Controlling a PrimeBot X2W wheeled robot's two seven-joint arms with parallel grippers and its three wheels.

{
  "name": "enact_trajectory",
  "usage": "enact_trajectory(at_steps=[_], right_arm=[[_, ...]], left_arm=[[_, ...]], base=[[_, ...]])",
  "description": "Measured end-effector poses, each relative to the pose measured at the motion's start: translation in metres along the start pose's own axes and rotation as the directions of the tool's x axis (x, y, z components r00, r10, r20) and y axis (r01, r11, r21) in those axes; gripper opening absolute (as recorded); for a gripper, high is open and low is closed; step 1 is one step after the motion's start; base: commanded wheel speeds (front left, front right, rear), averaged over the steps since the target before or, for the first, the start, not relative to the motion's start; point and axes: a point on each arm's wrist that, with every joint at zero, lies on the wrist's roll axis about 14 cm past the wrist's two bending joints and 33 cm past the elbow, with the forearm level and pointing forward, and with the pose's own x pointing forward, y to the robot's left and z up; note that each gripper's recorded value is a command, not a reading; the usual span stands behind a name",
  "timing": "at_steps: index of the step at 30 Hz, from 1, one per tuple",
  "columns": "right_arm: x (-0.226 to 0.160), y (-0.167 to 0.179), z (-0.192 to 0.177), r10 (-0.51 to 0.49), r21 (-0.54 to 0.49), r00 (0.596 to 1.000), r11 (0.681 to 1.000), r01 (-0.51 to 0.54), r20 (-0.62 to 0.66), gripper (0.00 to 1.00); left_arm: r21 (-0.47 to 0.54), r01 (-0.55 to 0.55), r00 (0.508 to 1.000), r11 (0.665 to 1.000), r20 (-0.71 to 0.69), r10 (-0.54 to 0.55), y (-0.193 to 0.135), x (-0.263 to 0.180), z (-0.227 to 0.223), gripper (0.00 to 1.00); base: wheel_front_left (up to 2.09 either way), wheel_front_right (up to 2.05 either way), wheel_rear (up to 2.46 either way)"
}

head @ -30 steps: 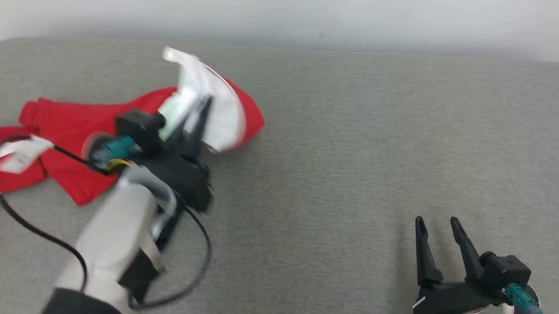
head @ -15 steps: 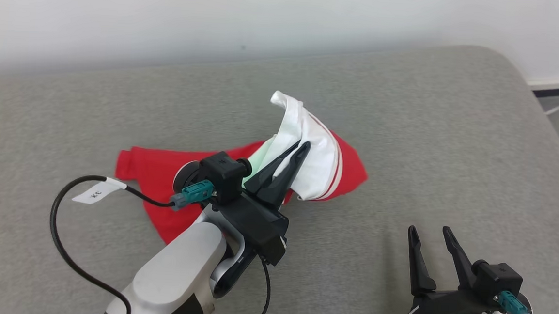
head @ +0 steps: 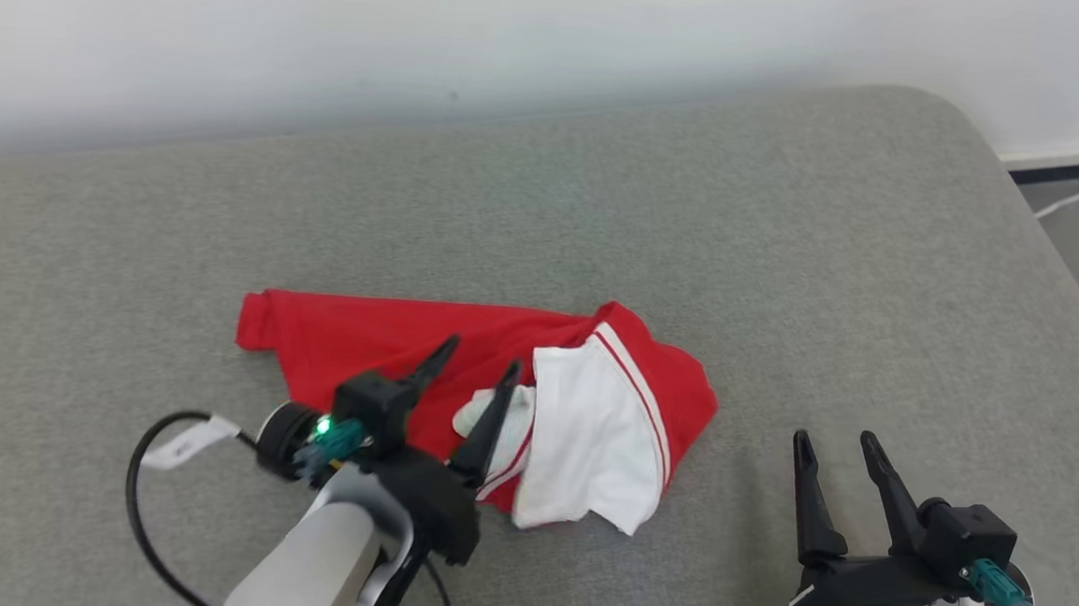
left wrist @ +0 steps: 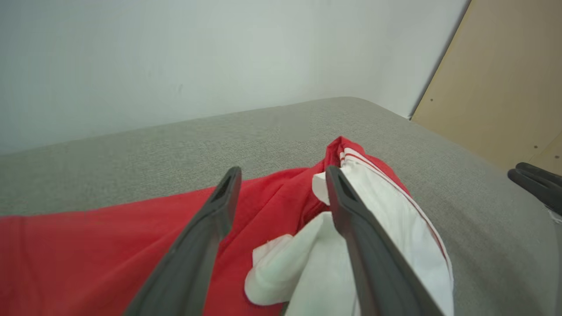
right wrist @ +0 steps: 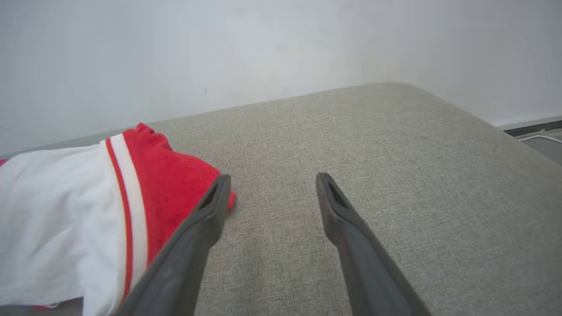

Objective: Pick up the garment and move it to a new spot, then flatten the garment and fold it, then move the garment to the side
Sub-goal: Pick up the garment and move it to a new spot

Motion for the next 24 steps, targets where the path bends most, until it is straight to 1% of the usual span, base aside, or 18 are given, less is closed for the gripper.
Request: enact_trajectory(at_steps=[4, 8, 11, 13, 17, 21, 24], right_arm=[[0.006, 0.012, 0.005, 0.038, 0.001, 0.999, 0.999, -0.038, 0.017, 1.0], [0.01, 0.026, 0.01, 0.079, 0.003, 0.996, 0.997, -0.079, 0.034, 1.0], [0.011, 0.036, 0.013, 0.107, 0.005, 0.993, 0.994, -0.107, 0.044, 1.0], [0.01, 0.042, 0.013, 0.12, 0.009, 0.992, 0.993, -0.121, 0.046, 1.0], [0.009, 0.054, 0.017, 0.15, 0.013, 0.987, 0.988, -0.151, 0.061, 1.0], [0.009, 0.065, 0.02, 0.18, 0.015, 0.981, 0.983, -0.181, 0.071, 1.0], [0.009, 0.071, 0.018, 0.196, 0.018, 0.978, 0.98, -0.198, 0.066, 1.0]], left_arm=[[0.033, -0.115, 0.993, 0.993, -0.013, 0.116, 0.029, -0.021, -0.008, 1.0], [0.063, -0.25, 0.968, 0.966, 0.0, 0.25, 0.063, -0.051, -0.008, 1.0], [0.068, -0.358, 0.934, 0.931, 0.019, 0.357, 0.087, -0.078, -0.005, 1.0], [0.09, -0.403, 0.915, 0.911, 0.018, 0.404, 0.099, -0.097, -0.006, 1.0], [0.11, -0.492, 0.87, 0.863, 0.022, 0.493, 0.116, -0.134, -0.007, 1.0], [0.135, -0.575, 0.817, 0.807, 0.048, 0.574, 0.132, -0.167, -0.001, 1.0], [0.144, -0.628, 0.775, 0.764, 0.038, 0.63, 0.14, -0.192, -0.006, 1.0]], base=[[0.0, 0.0, 0.0], [0.0, 0.0, 0.0], [0.0, 0.0, 0.0], [0.0, 0.0, 0.0], [0.0, 0.0, 0.0], [0.0, 0.0, 0.0], [0.0, 0.0, 0.0]])
